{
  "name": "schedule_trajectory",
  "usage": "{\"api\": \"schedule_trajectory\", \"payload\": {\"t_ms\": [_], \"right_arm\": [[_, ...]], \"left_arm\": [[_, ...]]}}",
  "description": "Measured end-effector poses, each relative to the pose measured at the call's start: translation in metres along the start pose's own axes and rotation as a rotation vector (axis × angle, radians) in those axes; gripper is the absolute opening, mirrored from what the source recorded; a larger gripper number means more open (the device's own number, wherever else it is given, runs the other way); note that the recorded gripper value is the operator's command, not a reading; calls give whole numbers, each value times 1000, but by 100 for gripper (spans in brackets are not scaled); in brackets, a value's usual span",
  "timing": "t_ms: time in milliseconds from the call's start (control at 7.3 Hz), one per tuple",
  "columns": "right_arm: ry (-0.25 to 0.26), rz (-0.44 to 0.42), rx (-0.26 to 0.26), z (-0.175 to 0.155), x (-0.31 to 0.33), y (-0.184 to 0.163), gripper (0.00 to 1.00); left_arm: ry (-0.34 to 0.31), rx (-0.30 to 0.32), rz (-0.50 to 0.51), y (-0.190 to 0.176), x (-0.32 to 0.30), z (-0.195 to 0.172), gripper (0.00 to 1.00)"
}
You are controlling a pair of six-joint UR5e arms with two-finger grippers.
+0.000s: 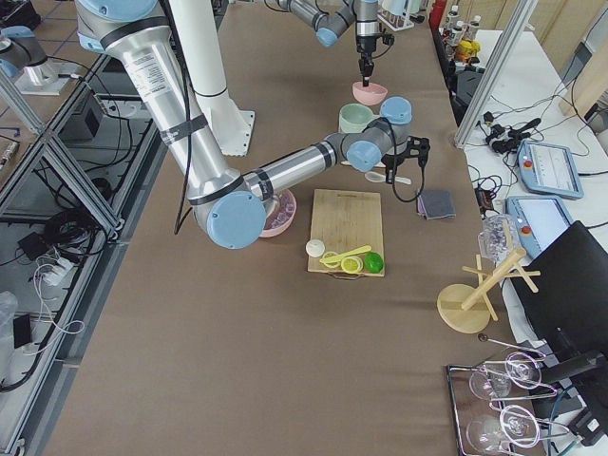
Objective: Stack pink bowl on green and place spoon
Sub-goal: 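Lower the pink bowl onto the green bowls with the left gripper and release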
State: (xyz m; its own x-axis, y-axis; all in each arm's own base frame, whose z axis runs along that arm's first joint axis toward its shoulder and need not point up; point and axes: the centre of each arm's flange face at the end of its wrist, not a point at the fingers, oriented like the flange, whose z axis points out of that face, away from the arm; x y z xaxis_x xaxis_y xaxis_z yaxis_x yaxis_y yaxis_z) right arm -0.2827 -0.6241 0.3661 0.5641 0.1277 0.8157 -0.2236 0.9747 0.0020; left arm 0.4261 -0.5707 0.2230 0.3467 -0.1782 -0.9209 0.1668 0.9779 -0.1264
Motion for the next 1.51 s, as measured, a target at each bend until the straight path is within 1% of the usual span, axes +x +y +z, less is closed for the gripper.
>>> {"api": "schedule_trajectory", "payload": {"t_ms": [274,411,821,1095,1232,1369,1506], "right_arm": [[-19,-10,11,-10,-9,3,0],[-24,-9,13,-13,-11,3,0],[-43,21,17,-21,-18,7,0],[-49,24,19,-25,-22,8,0],[-50,25,20,-25,-22,8,0],[-50,25,20,-25,-22,8,0],[-52,24,21,-26,-22,9,0]], "left_arm": [[-18,-2,3,24,4,28,0],[-21,2,4,29,4,35,0],[-18,-5,16,36,-2,53,0],[-21,-7,18,36,-5,57,0],[-22,-7,18,35,-5,57,15],[-22,-7,19,35,-6,58,39],[-22,-6,20,34,-6,57,76]]}}
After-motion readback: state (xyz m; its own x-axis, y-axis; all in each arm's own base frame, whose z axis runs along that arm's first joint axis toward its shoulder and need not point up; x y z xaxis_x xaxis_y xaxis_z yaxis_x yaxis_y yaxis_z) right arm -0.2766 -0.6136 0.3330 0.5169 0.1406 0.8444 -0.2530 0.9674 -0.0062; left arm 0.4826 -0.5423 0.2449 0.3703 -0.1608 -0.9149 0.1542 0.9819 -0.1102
